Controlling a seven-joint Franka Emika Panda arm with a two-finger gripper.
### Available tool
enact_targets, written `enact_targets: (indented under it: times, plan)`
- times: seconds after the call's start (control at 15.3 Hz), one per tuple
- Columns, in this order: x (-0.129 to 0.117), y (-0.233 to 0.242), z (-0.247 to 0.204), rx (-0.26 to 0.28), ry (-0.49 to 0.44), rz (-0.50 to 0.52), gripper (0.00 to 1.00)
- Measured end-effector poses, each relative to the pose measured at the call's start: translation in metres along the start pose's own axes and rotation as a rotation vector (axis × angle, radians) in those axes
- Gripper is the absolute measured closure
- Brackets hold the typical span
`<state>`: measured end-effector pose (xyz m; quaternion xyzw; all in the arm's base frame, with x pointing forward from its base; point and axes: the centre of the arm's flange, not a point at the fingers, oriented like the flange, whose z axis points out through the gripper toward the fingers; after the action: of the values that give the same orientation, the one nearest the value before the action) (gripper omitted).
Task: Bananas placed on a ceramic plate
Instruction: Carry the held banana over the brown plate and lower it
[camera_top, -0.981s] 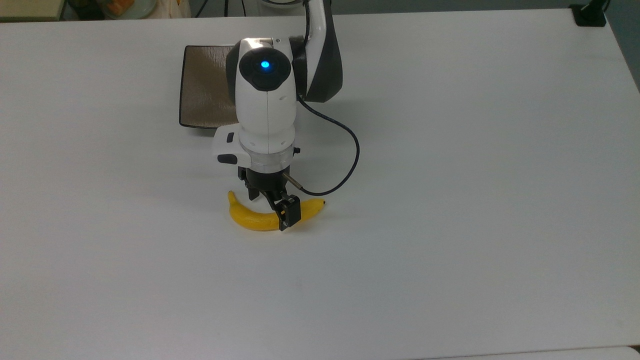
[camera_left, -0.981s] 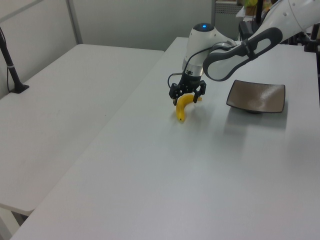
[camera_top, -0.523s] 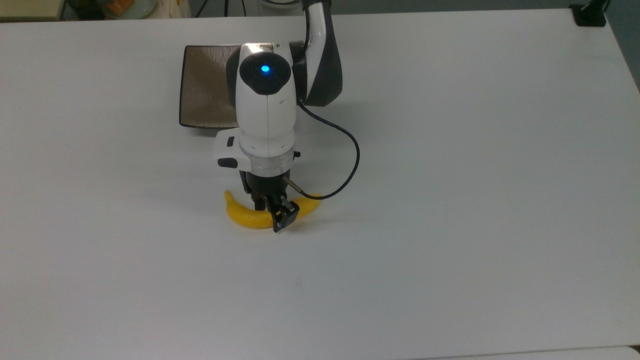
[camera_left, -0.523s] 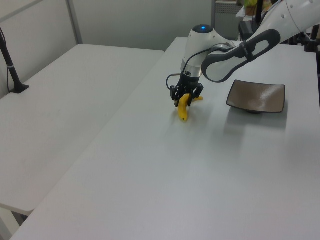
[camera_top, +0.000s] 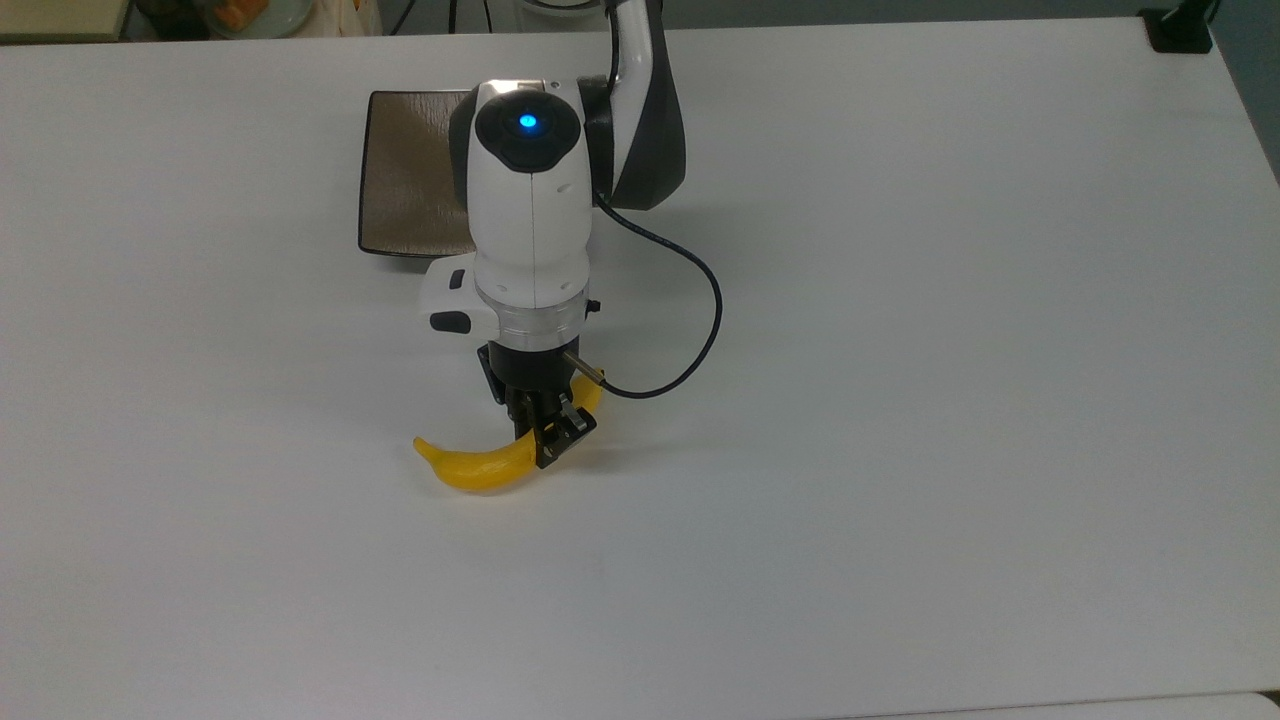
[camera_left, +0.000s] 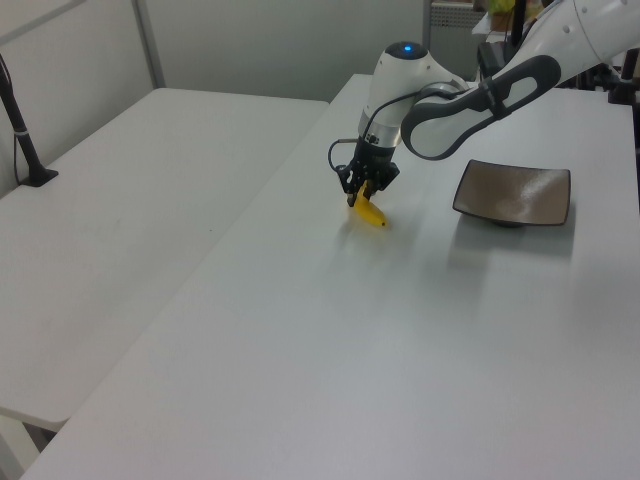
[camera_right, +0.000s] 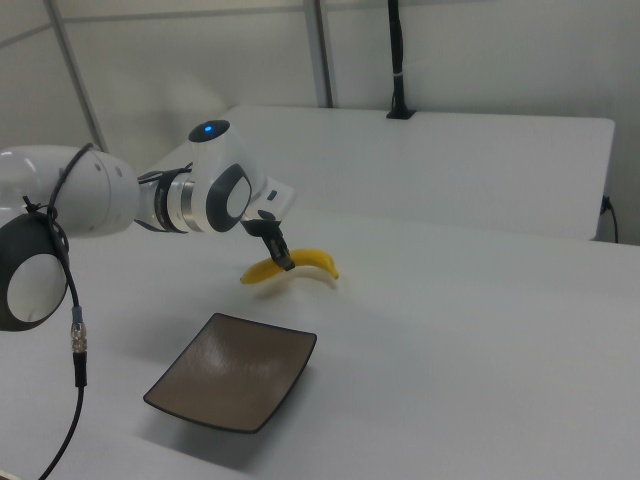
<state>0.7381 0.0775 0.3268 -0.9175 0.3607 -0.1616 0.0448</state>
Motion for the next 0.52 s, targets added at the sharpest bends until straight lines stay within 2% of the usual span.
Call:
enact_targets:
  times: [0.2, 0.33, 0.52]
  plan:
    - [0.011, -0.006, -0.023, 0.029, 0.029, 0.006, 0.7]
    - [0.019, -0.004, -0.044, 0.029, 0.04, 0.003, 0.7]
    - [0.022, 0.004, -0.077, -0.049, -0.004, -0.072, 0.7]
